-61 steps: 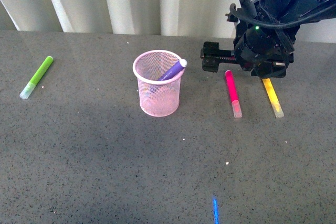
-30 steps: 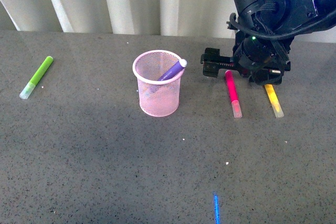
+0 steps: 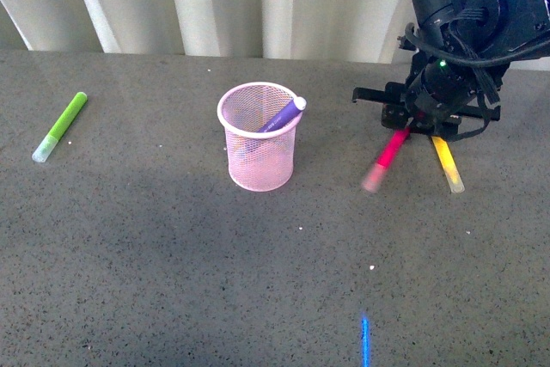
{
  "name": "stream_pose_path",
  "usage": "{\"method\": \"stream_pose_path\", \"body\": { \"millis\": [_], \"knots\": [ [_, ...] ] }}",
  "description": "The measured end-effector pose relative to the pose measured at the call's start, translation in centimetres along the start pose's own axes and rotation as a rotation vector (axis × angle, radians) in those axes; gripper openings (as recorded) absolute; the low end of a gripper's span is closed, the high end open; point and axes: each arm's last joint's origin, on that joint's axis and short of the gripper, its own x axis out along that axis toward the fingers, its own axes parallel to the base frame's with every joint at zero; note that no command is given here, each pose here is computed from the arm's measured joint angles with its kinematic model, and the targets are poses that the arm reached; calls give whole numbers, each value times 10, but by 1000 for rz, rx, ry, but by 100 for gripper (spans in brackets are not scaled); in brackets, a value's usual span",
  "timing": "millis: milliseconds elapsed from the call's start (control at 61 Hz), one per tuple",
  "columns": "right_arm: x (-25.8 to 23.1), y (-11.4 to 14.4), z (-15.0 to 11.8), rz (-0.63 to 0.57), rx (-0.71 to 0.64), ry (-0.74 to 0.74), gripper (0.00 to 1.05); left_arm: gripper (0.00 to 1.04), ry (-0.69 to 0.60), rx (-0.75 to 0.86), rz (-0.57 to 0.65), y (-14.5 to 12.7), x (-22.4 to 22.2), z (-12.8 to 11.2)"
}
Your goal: Insert purple and pink pens into pink cup
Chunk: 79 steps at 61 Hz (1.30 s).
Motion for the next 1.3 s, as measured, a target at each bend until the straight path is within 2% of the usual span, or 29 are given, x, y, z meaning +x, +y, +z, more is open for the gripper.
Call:
{"method": "stream_pose_path", "body": {
  "millis": [66,394,591,788,919,1116,1296],
  "knots": [
    [0,-3,1,2,6,-3,12,98,0,0,0,0,0,0],
    [-3,-8,0,9,20,-30,12,98,0,0,0,0,0,0],
    [-17,-5,5,106,65,-106,12,98,0,0,0,0,0,0],
    [-68,10,32,269,105,-274,12,98,0,0,0,0,0,0],
    [-124,22,44,439,92,-487,11,98,0,0,0,0,0,0],
    [-186,41,37,596,-18,-753,11,98,0,0,0,0,0,0],
    [-200,71,21,685,-171,-867,11,98,0,0,0,0,0,0]
  ]
}}
